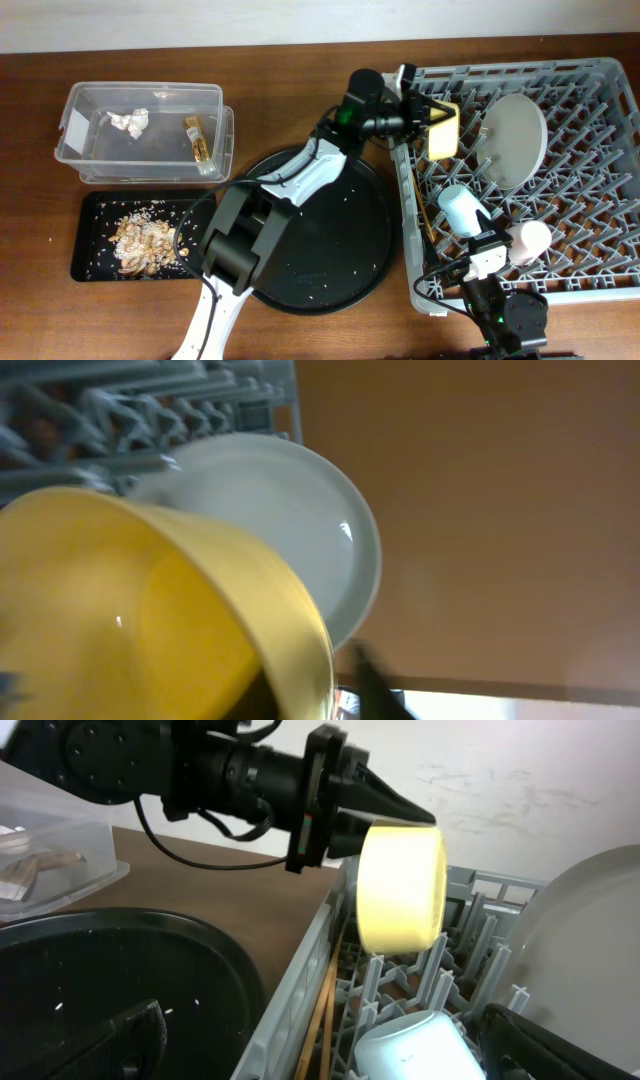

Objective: Sort waste into correct bins and load items into the dishwasher rack

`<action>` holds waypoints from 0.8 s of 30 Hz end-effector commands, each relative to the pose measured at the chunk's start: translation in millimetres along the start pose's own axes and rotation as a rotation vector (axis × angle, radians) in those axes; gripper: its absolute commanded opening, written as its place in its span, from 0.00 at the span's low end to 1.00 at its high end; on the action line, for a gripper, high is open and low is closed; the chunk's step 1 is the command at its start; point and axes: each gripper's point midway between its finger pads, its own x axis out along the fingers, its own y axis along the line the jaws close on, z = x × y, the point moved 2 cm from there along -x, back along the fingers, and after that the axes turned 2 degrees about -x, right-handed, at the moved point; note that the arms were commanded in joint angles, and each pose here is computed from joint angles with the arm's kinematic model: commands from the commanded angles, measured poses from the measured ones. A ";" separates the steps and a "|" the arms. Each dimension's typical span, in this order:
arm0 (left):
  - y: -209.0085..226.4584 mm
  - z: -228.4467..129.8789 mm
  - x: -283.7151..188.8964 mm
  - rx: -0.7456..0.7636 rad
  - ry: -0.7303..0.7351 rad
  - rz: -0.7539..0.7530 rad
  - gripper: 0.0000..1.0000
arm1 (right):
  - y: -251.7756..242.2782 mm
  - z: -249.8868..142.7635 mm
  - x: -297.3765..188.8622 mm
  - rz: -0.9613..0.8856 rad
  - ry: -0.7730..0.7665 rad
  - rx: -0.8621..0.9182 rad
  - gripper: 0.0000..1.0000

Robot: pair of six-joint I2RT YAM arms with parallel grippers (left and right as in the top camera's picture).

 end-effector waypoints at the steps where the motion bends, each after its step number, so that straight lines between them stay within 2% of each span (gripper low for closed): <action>1: 24.6 15.1 -14.7 -0.048 0.017 0.015 1.00 | -0.4 -2.4 0.1 -0.001 0.002 -0.002 0.98; 9: 18.7 38.4 -54.0 -0.074 0.050 -0.019 0.99 | -0.4 -2.4 0.1 -0.001 0.002 -0.002 0.98; 11: -1.9 44.9 -67.0 -0.026 0.039 -0.042 0.99 | -0.4 -2.4 0.1 -0.001 0.002 -0.002 0.98; 12: -21.4 48.2 -79.9 0.056 0.035 -0.057 0.99 | -0.4 -2.4 0.1 -0.001 0.002 -0.002 0.98; 14: -26.5 45.9 -93.8 0.104 0.034 0.005 0.99 | -0.4 -2.4 0.1 -0.001 0.002 -0.002 0.98; 16: -8.4 38.9 -125.2 0.142 -0.030 0.270 0.99 | -0.4 -2.4 0.1 -0.001 0.002 -0.002 0.98; 18: 6.0 22.7 -180.8 0.175 -0.108 0.650 0.99 | -0.4 -2.4 0.1 -0.001 0.002 -0.002 0.98; 19: 3.9 14.1 -201.5 0.211 -0.115 0.764 0.99 | -0.4 -2.4 0.1 -0.001 0.002 -0.002 0.98; 20: -6.2 -1.3 -237.7 0.260 -0.127 0.935 0.99 | -0.4 -2.4 0.1 -0.001 0.002 -0.002 0.98; 23: -46.0 -41.3 -333.3 0.350 -0.206 1.316 0.99 | -0.4 -2.4 0.1 -0.001 0.002 -0.002 0.98; 24: -56.3 -50.1 -351.1 0.359 -0.233 1.373 0.99 | -0.4 -2.4 0.1 -0.001 0.002 -0.002 0.98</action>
